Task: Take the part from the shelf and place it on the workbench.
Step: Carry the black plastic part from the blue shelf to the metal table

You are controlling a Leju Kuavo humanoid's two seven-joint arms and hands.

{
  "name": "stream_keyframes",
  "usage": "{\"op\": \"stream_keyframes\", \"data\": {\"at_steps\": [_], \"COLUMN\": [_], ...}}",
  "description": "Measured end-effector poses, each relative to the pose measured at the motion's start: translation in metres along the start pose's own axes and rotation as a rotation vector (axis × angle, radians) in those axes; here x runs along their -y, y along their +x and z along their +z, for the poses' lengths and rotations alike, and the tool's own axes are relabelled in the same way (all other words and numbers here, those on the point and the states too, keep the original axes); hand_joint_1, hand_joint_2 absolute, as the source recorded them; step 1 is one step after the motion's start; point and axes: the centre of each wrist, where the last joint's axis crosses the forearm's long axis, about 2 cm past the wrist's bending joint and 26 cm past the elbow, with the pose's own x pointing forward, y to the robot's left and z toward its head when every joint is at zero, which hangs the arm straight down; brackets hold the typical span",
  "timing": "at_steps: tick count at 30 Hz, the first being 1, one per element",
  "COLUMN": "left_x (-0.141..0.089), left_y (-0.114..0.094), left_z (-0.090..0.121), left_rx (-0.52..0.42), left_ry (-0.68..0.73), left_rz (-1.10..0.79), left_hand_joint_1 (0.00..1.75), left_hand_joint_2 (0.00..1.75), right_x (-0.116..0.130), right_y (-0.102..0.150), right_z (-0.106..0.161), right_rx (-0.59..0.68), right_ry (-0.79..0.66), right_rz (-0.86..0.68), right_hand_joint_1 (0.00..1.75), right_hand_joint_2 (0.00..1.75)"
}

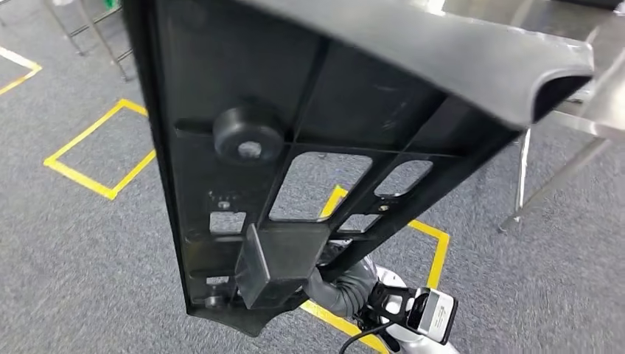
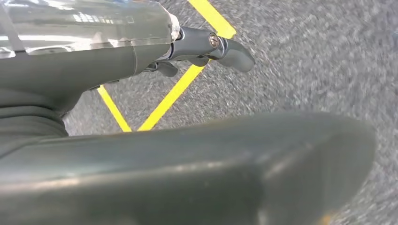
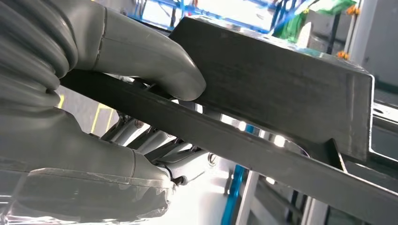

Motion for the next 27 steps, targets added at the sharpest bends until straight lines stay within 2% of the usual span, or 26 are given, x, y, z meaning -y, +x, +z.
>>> {"op": "stream_keyframes", "data": {"at_steps": [27], "left_x": [0.0003], "left_y": [-0.0002], "left_z": [0.0001], "left_rx": [0.013], "left_ry": [-0.015], "left_rz": [-0.01], "left_hand_joint_1": [0.0], "left_hand_joint_2": [0.0], "right_x": [0.0039], "right_y": [0.0011], "right_z": [0.0035], "right_rx": [-0.005], "right_ry": [-0.014], "right_rz": [0.0], "right_hand_joint_1": [1.75], "right_hand_joint_2": [1.75]}}
